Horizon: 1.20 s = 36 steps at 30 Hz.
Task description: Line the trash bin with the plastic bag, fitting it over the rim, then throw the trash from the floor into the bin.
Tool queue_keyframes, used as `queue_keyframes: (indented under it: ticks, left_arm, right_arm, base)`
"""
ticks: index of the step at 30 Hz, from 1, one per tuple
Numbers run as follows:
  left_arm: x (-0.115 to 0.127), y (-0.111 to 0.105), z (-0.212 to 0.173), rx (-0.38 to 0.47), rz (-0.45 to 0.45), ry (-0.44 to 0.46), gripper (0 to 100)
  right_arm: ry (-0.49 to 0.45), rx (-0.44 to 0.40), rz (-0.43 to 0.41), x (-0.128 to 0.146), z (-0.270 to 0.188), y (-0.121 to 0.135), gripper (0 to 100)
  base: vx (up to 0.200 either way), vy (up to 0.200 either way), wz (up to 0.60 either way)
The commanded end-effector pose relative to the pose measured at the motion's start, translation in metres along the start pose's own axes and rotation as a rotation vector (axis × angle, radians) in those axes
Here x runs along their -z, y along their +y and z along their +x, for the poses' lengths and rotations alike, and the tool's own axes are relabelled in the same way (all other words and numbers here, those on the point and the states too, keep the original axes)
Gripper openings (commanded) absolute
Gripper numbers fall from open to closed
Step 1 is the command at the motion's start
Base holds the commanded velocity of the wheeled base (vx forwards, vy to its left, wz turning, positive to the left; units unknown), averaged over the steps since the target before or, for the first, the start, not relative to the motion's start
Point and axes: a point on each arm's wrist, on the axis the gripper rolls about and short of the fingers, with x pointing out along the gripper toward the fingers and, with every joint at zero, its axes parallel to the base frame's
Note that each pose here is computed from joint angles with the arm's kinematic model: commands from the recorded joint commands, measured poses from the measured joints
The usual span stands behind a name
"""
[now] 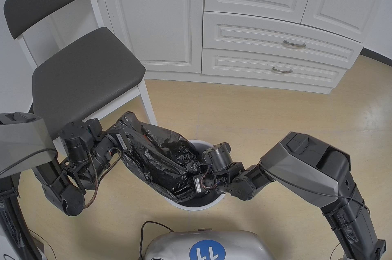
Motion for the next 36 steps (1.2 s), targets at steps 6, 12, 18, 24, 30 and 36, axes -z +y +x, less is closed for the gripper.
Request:
queue_keyframes:
  ticks: [6,12,18,24,30,36]
  left_arm:
    - [0.04,-0.018,0.015,0.032,-0.039,0.092,0]
    - [0.051,-0.023,0.022,0.019,-0.079,0.101,0]
    - [0.055,-0.032,0.025,0.03,-0.127,0.098,0]
    - [0.048,-0.035,0.027,0.026,-0.142,0.063,0]
    - [0.045,-0.044,0.026,0.053,-0.165,0.054,0]
    - [0.058,-0.052,0.028,0.05,-0.193,0.076,0]
  right_arm:
    - [0.061,0.029,0.02,-0.006,0.021,-0.006,0]
    - [0.035,0.039,0.038,-0.022,-0.002,-0.008,0]
    - [-0.017,0.028,0.047,-0.048,-0.077,-0.004,0]
    - [-0.13,0.007,0.095,-0.05,-0.144,-0.011,0]
    - [-0.215,0.01,0.161,-0.038,-0.159,-0.024,0]
    - [-0.33,0.066,0.244,-0.012,-0.156,-0.061,0]
  base:
    - [0.0,0.0,0.0]
    - [0.0,0.0,0.0]
    - [0.0,0.0,0.0]
    - [0.0,0.0,0.0]
    - [0.0,0.0,0.0]
    - [0.0,0.0,0.0]
